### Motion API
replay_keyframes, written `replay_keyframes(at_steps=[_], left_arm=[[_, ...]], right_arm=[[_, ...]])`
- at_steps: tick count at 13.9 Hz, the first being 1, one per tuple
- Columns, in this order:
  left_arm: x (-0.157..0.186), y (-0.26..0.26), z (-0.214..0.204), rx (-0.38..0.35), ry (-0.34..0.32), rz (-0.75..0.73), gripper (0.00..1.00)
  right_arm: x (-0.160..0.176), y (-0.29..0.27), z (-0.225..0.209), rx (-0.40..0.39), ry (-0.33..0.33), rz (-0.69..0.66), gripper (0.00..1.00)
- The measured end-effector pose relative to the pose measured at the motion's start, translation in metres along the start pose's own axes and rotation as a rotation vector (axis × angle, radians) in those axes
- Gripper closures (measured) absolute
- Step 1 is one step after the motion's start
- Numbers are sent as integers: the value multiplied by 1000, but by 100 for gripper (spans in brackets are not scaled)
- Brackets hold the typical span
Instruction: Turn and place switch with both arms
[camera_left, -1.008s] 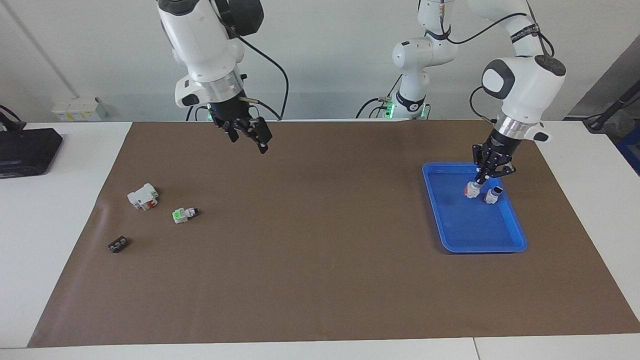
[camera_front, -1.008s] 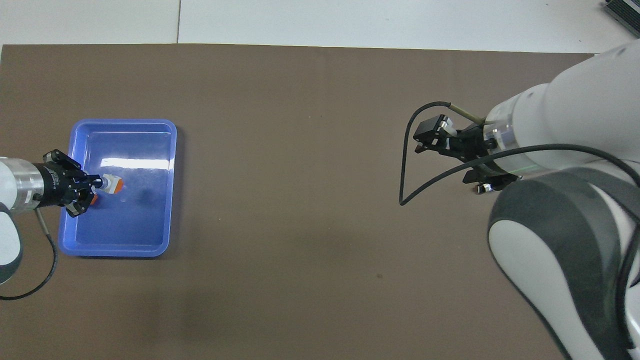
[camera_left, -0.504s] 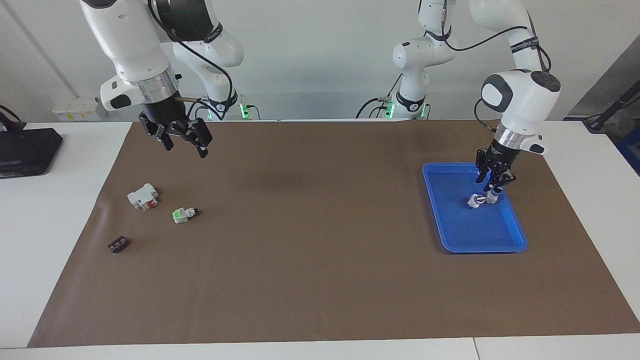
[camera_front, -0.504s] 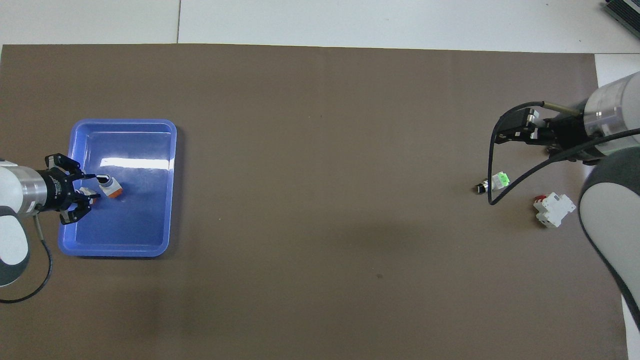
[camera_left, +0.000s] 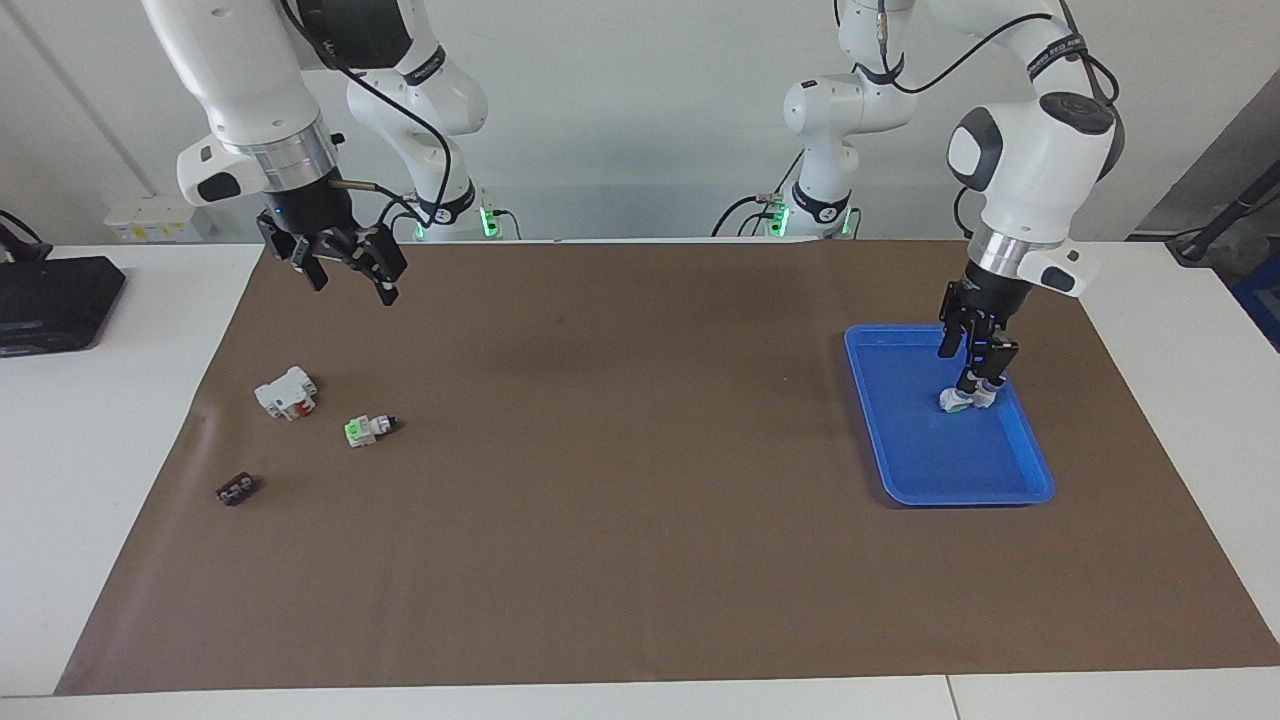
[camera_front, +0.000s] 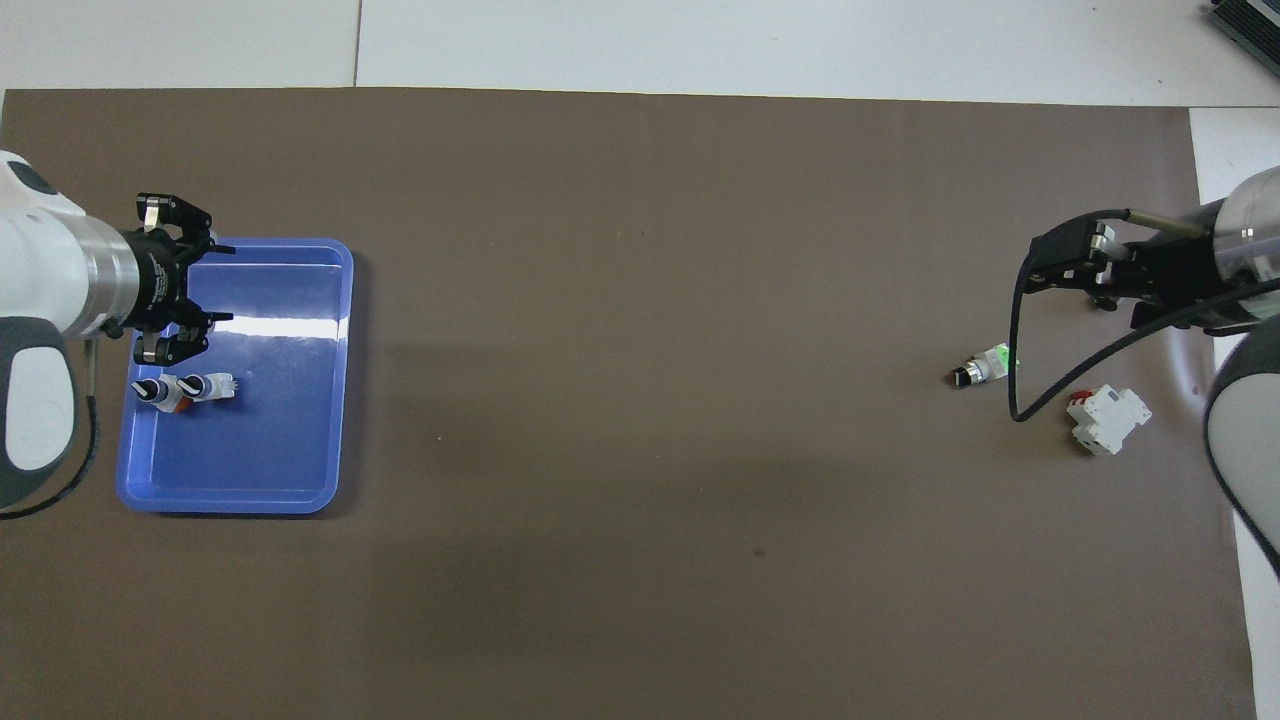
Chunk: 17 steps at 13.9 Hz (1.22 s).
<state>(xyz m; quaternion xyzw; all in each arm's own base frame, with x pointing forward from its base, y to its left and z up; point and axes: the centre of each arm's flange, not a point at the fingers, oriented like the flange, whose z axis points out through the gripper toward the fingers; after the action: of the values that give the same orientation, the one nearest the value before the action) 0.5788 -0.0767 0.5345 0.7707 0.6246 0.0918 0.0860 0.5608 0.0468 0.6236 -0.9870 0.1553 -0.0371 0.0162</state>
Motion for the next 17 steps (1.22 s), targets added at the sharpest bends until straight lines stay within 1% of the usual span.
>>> replay_keyframes(at_steps=[1, 2, 3, 4, 5, 8, 10, 12, 13, 14, 15, 16, 17], left_arm=[[-15, 12, -14, 4, -4, 102, 41], [-30, 19, -23, 23, -9, 249, 41], [-42, 21, -30, 53, -15, 406, 44], [-47, 22, -39, 76, -23, 556, 44], [-46, 24, -52, 81, -29, 682, 44], [-25, 27, -81, 80, -33, 965, 44], [-4, 21, -87, 118, -59, 1160, 43], [18, 12, -94, 150, -90, 1299, 41], [24, 8, -102, 153, -94, 1339, 34], [25, 4, -113, 154, -97, 1364, 34], [23, -2, -122, 158, -101, 1384, 29], [21, -6, -131, 160, -103, 1403, 20], [19, -10, -136, 163, -108, 1424, 7]], right_arm=[[1, 5, -1, -2, -1, -10, 0], [4, 16, -1, -5, -6, -21, 0], [8, 30, 0, -11, -18, -35, 0], [11, 44, 2, -15, -29, -52, 0], [15, 57, 4, -17, -36, -71, 0], [17, 68, 7, -19, -43, -95, 0], [14, 64, 8, -22, -63, -103, 0], [10, 62, 7, -31, -78, -110, 0], [8, 62, 5, -38, -83, -112, 0], [7, 62, 3, -44, -89, -114, 0], [6, 62, 1, -45, -90, -114, 0], [6, 62, 0, -45, -89, -114, 0], [6, 63, 0, -45, -90, -114, 0]])
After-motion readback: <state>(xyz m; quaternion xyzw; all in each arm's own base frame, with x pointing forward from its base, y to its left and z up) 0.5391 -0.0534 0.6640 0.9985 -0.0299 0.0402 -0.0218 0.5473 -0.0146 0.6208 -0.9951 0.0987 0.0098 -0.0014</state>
